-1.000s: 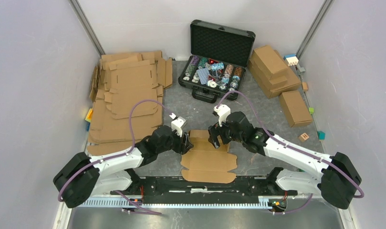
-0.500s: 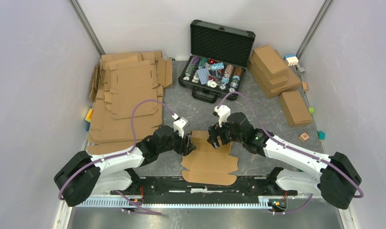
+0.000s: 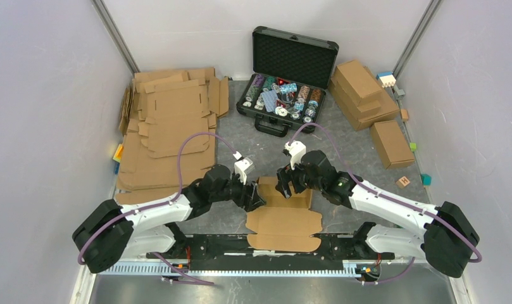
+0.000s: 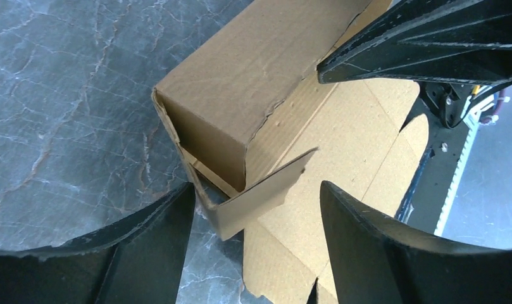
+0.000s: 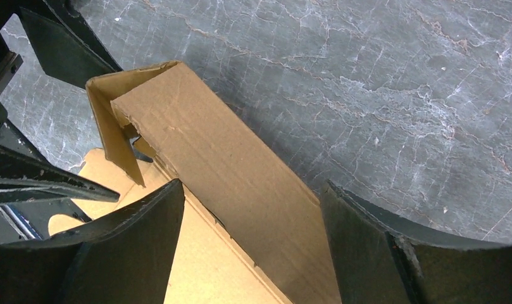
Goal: Fold the paper box
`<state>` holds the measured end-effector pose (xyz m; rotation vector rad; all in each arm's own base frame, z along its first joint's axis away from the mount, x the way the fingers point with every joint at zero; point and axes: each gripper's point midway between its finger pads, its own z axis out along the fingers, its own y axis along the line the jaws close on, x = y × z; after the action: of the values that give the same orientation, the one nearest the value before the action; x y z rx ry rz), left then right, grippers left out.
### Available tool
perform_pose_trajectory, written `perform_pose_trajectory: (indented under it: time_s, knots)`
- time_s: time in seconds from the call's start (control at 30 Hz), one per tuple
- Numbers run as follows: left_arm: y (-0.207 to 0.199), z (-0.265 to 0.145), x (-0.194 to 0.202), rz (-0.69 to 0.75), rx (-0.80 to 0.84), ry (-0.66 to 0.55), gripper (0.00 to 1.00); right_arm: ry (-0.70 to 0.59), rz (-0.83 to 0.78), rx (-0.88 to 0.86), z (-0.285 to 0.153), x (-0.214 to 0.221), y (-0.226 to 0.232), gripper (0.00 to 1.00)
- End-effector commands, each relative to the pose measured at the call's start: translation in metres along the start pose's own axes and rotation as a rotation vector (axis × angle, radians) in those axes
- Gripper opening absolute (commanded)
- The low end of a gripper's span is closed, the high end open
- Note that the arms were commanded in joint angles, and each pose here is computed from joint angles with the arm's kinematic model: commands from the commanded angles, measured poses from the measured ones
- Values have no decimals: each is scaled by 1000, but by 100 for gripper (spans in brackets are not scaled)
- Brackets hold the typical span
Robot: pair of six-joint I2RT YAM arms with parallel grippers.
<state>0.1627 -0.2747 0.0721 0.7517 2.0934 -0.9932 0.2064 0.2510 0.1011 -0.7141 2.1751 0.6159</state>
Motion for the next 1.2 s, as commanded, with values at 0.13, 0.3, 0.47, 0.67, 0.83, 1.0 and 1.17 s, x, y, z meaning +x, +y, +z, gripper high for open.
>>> perform_pose_trajectory:
  time_s: [0.13,0.3,0.47,0.67,0.83,1.0,1.17]
  knots:
    - [-28,0,-27,-3,122,-61,86,4,12,3,0,7,-1,82]
    - [-32,1,-26,-19,138,-45,84,4,10,13,0,9,-3,81]
    - [-22,5,-22,-31,88,-34,73,-6,10,8,-1,6,-2,81]
    - [-3,19,-18,-56,-21,6,66,-7,11,3,-1,5,-1,81]
    - [4,29,-17,-30,-129,20,54,-11,13,-1,-2,5,0,80]
    - [16,28,-19,-35,-274,-5,39,-16,20,0,-3,6,0,79]
    - [29,22,-18,-47,-433,-8,21,-29,33,4,-5,6,1,78]
